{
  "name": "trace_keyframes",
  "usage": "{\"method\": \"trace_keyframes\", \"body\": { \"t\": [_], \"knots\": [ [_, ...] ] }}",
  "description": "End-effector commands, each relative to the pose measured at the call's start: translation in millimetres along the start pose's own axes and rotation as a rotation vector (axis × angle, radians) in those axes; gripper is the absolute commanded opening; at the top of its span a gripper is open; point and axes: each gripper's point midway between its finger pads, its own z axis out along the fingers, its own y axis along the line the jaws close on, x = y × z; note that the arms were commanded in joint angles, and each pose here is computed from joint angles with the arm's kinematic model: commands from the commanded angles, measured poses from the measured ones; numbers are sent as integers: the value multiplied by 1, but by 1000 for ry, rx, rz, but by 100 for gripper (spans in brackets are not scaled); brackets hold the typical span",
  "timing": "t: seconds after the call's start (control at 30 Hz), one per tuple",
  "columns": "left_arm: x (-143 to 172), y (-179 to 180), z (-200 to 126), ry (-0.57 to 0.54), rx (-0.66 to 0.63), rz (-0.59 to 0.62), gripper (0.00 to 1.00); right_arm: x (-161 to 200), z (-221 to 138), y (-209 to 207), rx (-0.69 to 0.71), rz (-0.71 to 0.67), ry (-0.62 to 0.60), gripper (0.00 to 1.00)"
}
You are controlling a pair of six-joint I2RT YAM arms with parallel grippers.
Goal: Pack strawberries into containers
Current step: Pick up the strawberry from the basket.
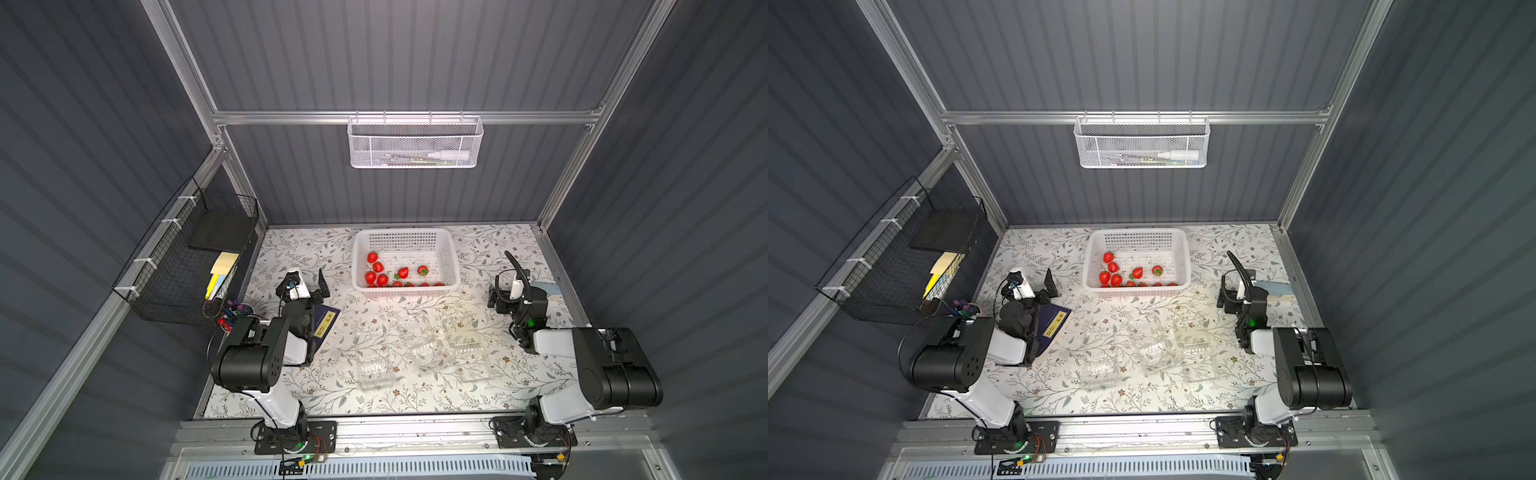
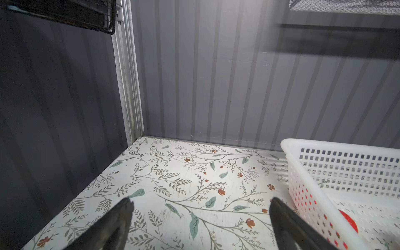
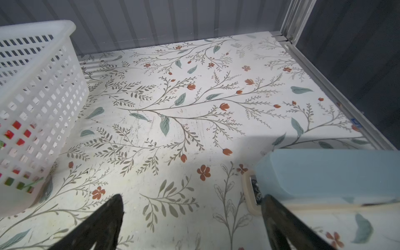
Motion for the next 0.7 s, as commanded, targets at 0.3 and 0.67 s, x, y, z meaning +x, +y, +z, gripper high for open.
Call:
{"method": "trace_keyframes", "body": {
  "t": [0.3, 0.67],
  "knots": [
    [-12, -2, 4, -52, -3, 14, 100, -14, 4, -2, 8, 12, -43, 99],
    [-12, -2, 4, -51, 1, 14, 100, -15, 4, -2, 8, 11, -44, 99]
  ]
}}
